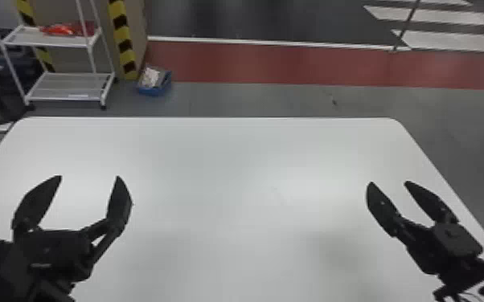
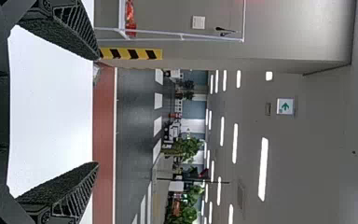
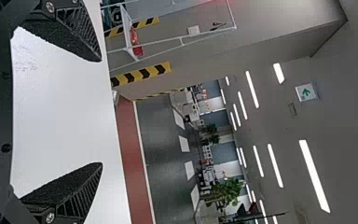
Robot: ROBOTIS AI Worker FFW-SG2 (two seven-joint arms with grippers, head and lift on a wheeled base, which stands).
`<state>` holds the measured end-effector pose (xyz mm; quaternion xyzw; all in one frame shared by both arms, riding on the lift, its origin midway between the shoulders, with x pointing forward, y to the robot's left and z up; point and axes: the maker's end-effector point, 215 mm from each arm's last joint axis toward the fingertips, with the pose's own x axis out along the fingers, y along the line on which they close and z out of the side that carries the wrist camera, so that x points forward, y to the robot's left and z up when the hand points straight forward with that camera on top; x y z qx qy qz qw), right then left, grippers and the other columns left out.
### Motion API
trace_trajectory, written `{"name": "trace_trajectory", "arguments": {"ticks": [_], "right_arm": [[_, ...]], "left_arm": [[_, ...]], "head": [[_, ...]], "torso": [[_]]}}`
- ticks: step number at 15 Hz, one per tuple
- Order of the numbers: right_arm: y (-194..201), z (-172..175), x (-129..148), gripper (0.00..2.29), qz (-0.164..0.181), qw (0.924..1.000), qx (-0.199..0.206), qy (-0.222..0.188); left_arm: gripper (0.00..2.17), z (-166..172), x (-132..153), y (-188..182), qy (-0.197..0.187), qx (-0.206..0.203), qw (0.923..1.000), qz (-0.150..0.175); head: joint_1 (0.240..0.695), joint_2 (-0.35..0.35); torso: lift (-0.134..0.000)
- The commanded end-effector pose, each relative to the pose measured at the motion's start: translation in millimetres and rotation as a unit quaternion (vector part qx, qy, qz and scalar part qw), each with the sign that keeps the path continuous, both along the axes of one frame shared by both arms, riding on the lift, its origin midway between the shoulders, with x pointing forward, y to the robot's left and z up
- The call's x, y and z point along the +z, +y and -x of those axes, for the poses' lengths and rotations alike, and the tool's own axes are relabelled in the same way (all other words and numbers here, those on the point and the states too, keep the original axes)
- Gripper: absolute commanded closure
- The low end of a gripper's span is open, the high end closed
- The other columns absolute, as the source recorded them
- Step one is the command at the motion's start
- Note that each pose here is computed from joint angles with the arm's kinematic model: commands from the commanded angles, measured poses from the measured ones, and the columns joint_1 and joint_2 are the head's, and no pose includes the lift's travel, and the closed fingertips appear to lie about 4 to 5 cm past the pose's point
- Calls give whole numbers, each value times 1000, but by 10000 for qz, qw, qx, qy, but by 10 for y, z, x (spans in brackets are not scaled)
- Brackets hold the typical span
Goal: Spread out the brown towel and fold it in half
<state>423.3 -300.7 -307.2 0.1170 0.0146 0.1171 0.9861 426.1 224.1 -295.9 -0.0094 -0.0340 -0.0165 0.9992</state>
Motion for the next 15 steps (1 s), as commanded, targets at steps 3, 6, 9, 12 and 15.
{"name": "trace_trajectory", "arguments": {"ticks": [3, 6, 9, 12, 15], "right_arm": [[-14, -1, 16, 87, 22, 10000, -10, -25], [-12, 14, 37, 87, 18, 10000, -26, -70], [-52, 30, 104, 90, 51, 9998, -110, -166], [-61, 35, 131, 97, 7, 9997, -136, -209], [-61, 48, 135, 97, -3, 9997, -146, -215]], "left_arm": [[87, -5, -6, -12, 5, -10, 10000, -2], [87, 4, -11, -10, 13, -3, 10000, 0], [87, 7, -16, -33, 19, -22, 10000, 12], [87, 8, -9, -42, 14, -29, 10000, 18], [87, 11, -11, -58, 16, -42, 10000, 18]], "head": [[695, -103], [695, -105], [695, -106], [695, -113], [695, -117]], "torso": [[-128], [-128], [-128], [-128], [-128]]}}
